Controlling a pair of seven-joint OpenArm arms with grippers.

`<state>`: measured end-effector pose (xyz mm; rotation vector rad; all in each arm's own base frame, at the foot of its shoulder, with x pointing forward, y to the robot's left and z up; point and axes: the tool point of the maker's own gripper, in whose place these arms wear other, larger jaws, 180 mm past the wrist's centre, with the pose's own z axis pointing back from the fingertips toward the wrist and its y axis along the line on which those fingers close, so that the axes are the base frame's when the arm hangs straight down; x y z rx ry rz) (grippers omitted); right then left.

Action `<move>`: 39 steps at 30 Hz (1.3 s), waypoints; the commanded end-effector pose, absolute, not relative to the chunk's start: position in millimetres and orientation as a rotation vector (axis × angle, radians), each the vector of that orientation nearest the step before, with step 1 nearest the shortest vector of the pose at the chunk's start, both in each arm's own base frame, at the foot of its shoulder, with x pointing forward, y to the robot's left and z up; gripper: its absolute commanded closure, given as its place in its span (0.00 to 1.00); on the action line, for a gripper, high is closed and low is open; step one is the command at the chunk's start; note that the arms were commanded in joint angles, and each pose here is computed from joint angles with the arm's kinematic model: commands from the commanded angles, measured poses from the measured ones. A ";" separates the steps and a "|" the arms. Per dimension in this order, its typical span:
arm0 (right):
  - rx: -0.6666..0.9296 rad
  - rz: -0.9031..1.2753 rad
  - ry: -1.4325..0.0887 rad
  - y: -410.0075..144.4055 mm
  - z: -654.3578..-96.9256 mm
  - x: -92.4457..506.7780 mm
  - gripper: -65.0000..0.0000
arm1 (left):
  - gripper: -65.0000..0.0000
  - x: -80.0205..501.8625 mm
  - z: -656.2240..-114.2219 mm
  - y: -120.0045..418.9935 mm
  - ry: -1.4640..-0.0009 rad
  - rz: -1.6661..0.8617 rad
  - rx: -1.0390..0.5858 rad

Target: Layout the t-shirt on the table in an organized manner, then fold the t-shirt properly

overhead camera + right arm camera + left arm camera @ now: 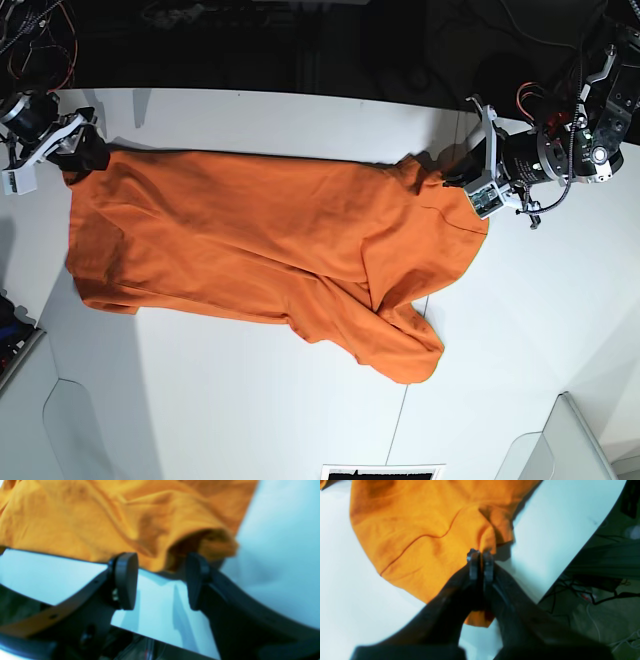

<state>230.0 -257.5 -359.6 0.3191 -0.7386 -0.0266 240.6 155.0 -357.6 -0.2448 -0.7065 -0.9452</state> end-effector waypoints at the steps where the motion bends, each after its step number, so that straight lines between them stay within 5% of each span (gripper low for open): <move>1: 0.302 -0.017 -0.834 -265.9 -336.1 243.5 0.53 | 0.81 248.9 -345.8 158.1 -0.743 -0.949 -0.234; 11: 0.143 -0.128 -1.115 -319.8 -278.4 288.5 0.53 | 0.76 277.2 -306.5 170.0 -0.895 -0.768 -0.286; 20: 0.103 -0.158 -0.936 -320.7 -347.3 355.1 0.53 | 0.76 273.1 -312.3 152.8 -0.906 -0.733 -0.348; 26: 0.056 -0.195 -0.778 -338.9 -383.7 352.1 0.53 | 0.54 271.6 -328.4 165.5 -0.854 -0.717 -0.314; 39: 0.107 -0.248 -0.906 -354.2 -356.6 354.4 0.53 | 0.54 263.4 -347.7 170.1 -0.804 -0.662 -0.370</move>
